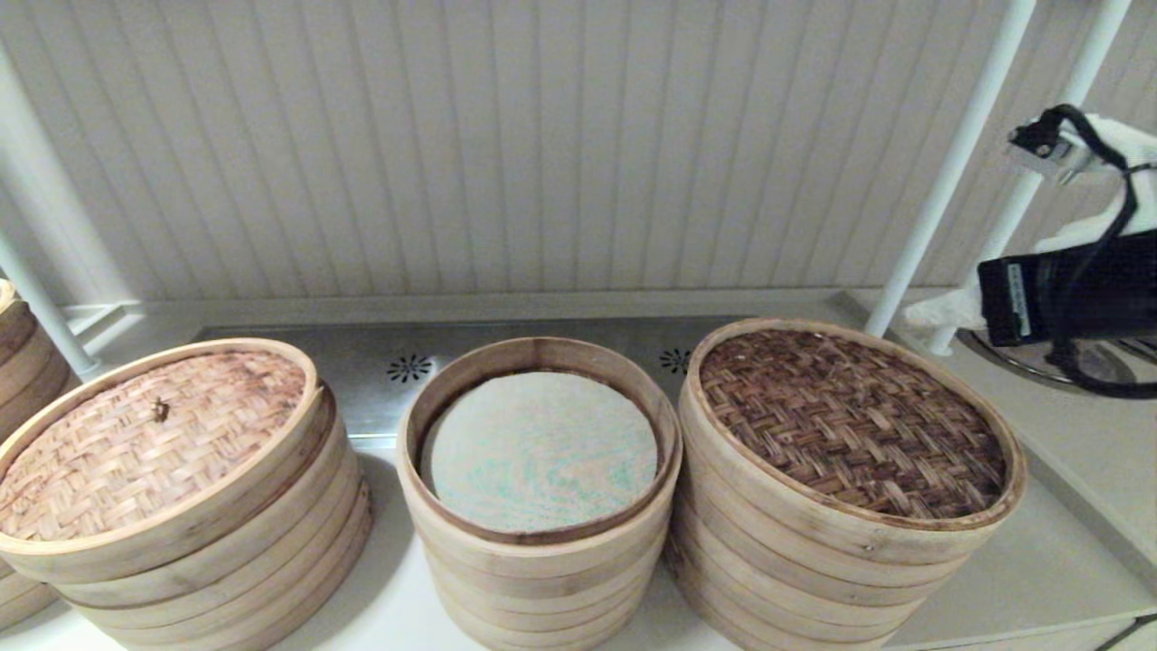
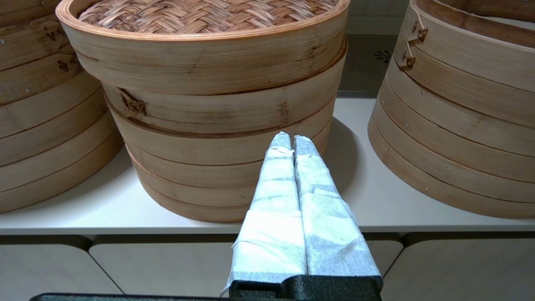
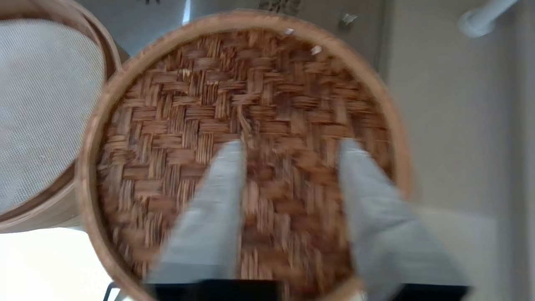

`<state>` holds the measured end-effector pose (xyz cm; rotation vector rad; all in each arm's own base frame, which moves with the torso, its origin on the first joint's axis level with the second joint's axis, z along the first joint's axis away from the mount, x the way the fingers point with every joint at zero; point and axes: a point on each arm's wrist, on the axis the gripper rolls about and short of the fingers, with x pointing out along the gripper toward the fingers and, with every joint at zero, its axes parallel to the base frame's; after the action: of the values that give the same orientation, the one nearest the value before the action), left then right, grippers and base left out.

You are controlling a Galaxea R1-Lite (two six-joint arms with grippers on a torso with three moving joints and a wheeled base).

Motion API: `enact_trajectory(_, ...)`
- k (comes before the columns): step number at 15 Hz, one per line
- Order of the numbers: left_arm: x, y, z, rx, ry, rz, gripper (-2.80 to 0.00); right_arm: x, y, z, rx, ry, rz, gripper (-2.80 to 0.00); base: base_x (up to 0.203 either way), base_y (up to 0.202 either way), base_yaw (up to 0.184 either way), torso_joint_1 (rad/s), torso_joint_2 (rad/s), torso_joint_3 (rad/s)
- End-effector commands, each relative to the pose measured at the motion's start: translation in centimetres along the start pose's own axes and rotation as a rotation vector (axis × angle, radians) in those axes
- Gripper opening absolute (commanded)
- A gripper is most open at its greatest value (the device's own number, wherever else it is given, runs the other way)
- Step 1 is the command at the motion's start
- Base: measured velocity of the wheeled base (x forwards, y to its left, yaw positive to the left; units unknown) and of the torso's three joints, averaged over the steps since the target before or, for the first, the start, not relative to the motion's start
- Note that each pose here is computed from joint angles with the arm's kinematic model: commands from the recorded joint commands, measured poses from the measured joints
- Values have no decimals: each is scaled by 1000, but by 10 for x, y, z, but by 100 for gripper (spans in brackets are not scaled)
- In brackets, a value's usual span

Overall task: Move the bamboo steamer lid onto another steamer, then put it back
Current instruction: Pick up the steamer

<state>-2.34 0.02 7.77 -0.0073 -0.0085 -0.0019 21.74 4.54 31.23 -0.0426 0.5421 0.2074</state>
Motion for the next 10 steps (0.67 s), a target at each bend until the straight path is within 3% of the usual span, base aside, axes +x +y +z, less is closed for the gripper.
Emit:
enact_trajectory(1, 0, 0, 0, 0, -1, 0, -280, 28, 7, -3, -14, 75, 27, 0, 0, 0, 0, 0, 0, 0)
enact_trajectory(10, 0, 0, 0, 0, -1, 0, -280, 55, 13, -21, -33, 183, 38, 0, 0, 0, 0, 0, 0, 0)
